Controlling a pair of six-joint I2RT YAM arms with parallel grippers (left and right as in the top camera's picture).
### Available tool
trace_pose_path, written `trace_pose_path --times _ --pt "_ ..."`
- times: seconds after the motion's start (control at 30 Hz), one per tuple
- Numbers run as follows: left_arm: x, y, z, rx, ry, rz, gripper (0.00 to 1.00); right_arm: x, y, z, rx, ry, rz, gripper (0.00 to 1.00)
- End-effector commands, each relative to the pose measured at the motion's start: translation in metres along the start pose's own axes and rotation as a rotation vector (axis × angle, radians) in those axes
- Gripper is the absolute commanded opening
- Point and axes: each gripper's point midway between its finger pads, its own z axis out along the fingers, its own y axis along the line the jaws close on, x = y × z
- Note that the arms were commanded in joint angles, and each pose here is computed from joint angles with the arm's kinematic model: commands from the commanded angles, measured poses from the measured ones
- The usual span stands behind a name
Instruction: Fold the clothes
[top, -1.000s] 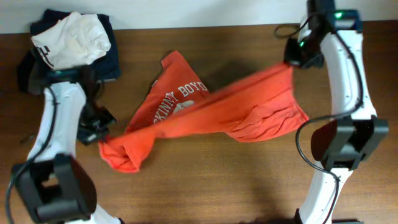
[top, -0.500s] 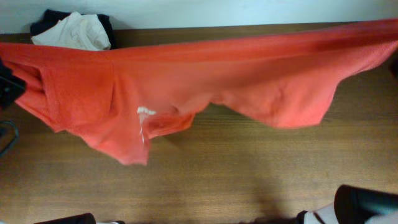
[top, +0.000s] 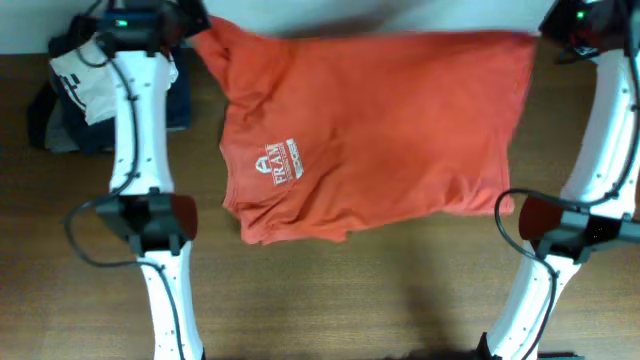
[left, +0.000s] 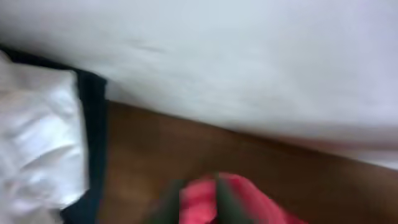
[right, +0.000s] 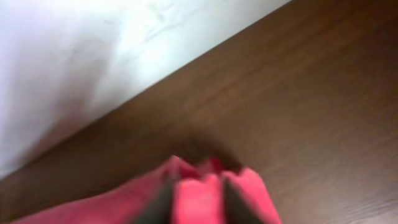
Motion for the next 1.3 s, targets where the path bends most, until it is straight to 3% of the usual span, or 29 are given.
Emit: trace_pose_path --times 0.0,0.03,0.17,0.3,0.43,0.5,0.57,0.67,0.73,0.93,1.0,1.1,1.23,1.27 --pt "0.039 -0.009 0.044 -0.017 0.082 0.047 0.87 0.005 -0.017 0.009 0.07 0.024 -0.008 0.99" --pt "0.042 -0.008 0.041 -0.021 0.096 0.047 0.99 0.006 -0.021 0.005 0.089 0.027 -0.007 0.99" --pt "0.046 -0.005 -0.048 -0.066 0.201 0.084 0.99 0.043 -0.036 -0.028 0.152 0.161 -0.01 0.99" --pt "0.06 0.021 -0.15 -0.221 0.287 0.118 0.99 0.046 -0.005 -0.067 -0.033 0.153 -0.077 0.99" --pt "0.057 -0.013 -0.214 -0.041 0.252 0.112 0.99 0.038 -0.001 -0.141 -0.064 0.019 -0.09 0.99" --pt "0.083 -0.03 -0.241 0.038 0.332 0.039 0.99 0.053 -0.007 -0.159 -0.055 0.04 -0.088 0.99" --pt "0.155 -0.035 -0.254 0.009 0.539 0.028 0.99 0.084 -0.018 -0.152 -0.023 0.155 -0.148 0.99" --pt "0.29 -0.029 -0.254 -0.2 0.922 -0.066 0.99 0.106 -0.026 -0.119 0.009 0.284 -0.149 0.99" --pt "0.359 -0.021 -0.248 -0.34 1.06 -0.07 0.99 0.11 -0.028 -0.109 0.016 0.313 -0.147 0.99" --pt "0.452 0.039 -0.186 -0.509 1.005 -0.203 0.96 0.107 -0.036 -0.107 0.063 0.302 -0.154 0.99" --pt "0.459 0.042 -0.15 -0.435 0.884 -0.213 0.9 0.102 -0.034 -0.106 0.057 0.28 -0.151 0.99" --pt "0.438 0.027 -0.119 -0.343 0.743 -0.222 0.89 0.102 -0.034 -0.106 0.057 0.279 -0.151 0.99" --pt "0.428 0.035 -0.11 -0.383 0.668 -0.232 0.89 0.103 -0.034 -0.106 0.058 0.284 -0.152 0.99" --pt "0.427 0.04 -0.11 -0.398 0.663 -0.239 0.84 0.103 -0.034 -0.106 0.058 0.284 -0.152 0.99"
